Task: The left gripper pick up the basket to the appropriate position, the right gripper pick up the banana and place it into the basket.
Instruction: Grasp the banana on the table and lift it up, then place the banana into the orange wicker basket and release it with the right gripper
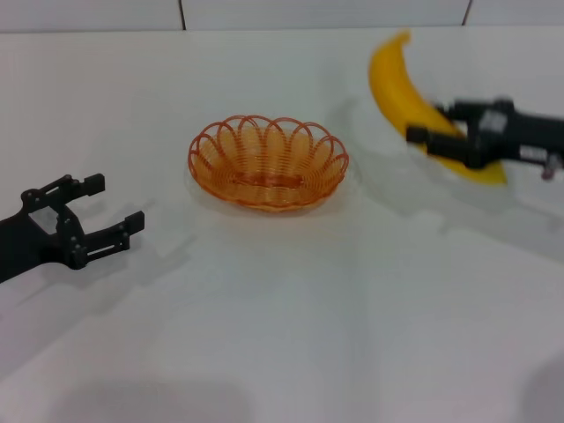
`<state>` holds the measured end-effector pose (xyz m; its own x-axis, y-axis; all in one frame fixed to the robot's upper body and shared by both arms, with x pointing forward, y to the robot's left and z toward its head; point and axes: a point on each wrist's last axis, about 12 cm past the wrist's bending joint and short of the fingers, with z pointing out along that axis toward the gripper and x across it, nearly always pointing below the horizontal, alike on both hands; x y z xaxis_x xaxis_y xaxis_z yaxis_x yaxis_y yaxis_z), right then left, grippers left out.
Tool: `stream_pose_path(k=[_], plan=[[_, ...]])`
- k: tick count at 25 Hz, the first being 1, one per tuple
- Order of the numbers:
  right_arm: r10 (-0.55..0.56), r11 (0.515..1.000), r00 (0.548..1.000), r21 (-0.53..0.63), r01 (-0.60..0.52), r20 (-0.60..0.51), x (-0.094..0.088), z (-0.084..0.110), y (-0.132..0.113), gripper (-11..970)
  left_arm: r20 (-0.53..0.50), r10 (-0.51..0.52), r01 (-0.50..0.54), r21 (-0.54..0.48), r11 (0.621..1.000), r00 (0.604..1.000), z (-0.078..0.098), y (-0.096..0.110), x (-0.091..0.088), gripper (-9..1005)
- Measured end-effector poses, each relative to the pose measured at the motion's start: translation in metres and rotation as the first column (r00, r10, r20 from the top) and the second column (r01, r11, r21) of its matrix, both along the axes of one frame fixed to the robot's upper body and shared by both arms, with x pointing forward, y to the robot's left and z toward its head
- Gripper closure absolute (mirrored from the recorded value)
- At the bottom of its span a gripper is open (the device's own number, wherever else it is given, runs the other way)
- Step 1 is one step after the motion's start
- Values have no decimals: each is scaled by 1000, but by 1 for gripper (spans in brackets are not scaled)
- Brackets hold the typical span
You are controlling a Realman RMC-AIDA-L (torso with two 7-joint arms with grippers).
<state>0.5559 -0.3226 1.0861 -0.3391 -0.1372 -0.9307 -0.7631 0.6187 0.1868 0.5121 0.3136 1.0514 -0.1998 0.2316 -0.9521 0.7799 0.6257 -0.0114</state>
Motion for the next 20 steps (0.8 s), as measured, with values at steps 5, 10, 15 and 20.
stream_pose_path(k=[5,10,15,20], plan=[[135,991,969,-10,-135,206,18,13,47,471,-16,-21,21,-17,1000,1000,-2,-9,5,147],[318,945,935,-136,-298,158,37,5,104,471,-24,-102,101,-39,994,995,2,-29,15,147],[305,937,943,-221,-272,131,53,0,127,470,-27,-143,142,-50,989,989,4,-41,23,147],[297,931,949,-255,-262,109,53,-7,131,459,-34,-174,172,-63,983,984,4,-48,24,147]])
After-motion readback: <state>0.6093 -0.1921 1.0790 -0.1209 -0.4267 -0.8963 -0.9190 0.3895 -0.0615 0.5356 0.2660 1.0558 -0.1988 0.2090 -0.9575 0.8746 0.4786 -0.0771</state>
